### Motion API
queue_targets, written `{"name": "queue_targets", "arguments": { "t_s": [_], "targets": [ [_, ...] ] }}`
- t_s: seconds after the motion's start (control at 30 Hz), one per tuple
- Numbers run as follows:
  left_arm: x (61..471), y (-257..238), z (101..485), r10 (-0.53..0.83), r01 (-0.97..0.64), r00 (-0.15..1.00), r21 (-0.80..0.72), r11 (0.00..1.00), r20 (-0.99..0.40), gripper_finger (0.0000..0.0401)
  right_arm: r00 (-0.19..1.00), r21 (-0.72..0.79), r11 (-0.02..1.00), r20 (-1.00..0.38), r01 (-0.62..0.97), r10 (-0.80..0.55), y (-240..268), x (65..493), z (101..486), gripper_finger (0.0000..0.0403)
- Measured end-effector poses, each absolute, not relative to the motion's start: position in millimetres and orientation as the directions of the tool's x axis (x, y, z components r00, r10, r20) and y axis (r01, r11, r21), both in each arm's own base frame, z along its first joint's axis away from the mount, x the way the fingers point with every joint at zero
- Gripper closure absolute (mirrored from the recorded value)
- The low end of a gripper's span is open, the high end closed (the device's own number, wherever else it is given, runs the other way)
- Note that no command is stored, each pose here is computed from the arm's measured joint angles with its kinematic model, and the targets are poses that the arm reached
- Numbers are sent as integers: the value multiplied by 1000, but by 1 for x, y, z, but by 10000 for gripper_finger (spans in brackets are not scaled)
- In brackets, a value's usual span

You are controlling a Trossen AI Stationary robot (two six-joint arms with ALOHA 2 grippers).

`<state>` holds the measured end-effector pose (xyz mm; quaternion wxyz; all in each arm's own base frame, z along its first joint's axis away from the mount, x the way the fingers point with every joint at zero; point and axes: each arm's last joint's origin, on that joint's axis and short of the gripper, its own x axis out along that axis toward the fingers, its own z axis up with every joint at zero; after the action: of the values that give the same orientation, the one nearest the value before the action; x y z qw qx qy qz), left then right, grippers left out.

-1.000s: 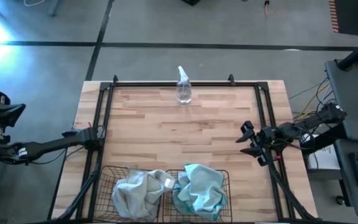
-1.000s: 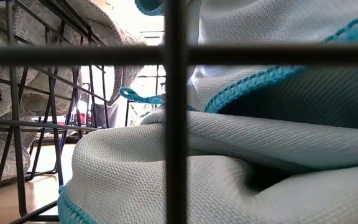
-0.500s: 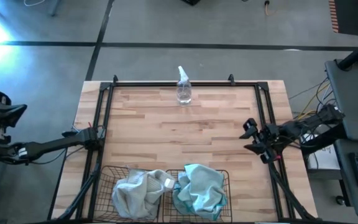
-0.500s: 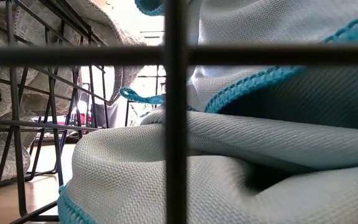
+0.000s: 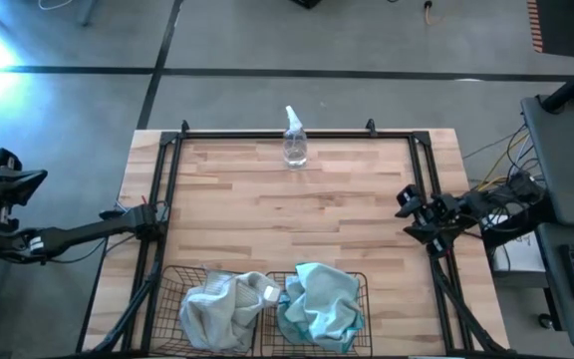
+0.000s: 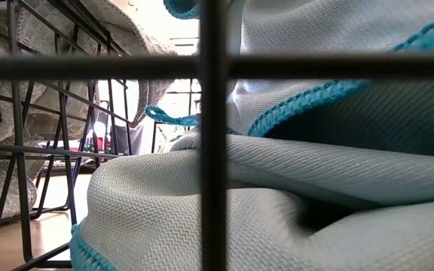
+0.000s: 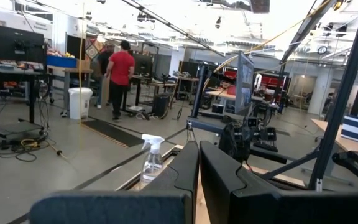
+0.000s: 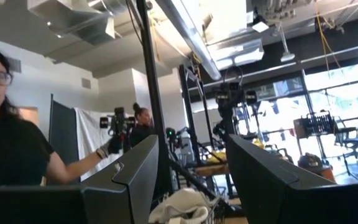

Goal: Sort microfiber towel by color & place in baskets
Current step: Return to Home Position

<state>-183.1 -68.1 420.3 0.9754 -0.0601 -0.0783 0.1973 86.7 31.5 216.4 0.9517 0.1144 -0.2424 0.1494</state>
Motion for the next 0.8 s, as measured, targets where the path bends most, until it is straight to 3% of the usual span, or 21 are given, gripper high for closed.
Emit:
{"name": "queue_targets", "arguments": {
  "t_s": [0.27,0.57,0.8],
  "targets": [
    [-183,-68,420,395,-377,910,-145,915,128,401,837,162,923,497,-348,228,29,81,215,220],
    [-186,-69,411,398,-381,914,-171,908,75,401,872,160,932,431,-326,231,30,83,208,220],
    [-203,-75,391,403,-377,908,-198,905,113,401,919,234,935,354,-265,172,29,86,201,220]
  ]
}}
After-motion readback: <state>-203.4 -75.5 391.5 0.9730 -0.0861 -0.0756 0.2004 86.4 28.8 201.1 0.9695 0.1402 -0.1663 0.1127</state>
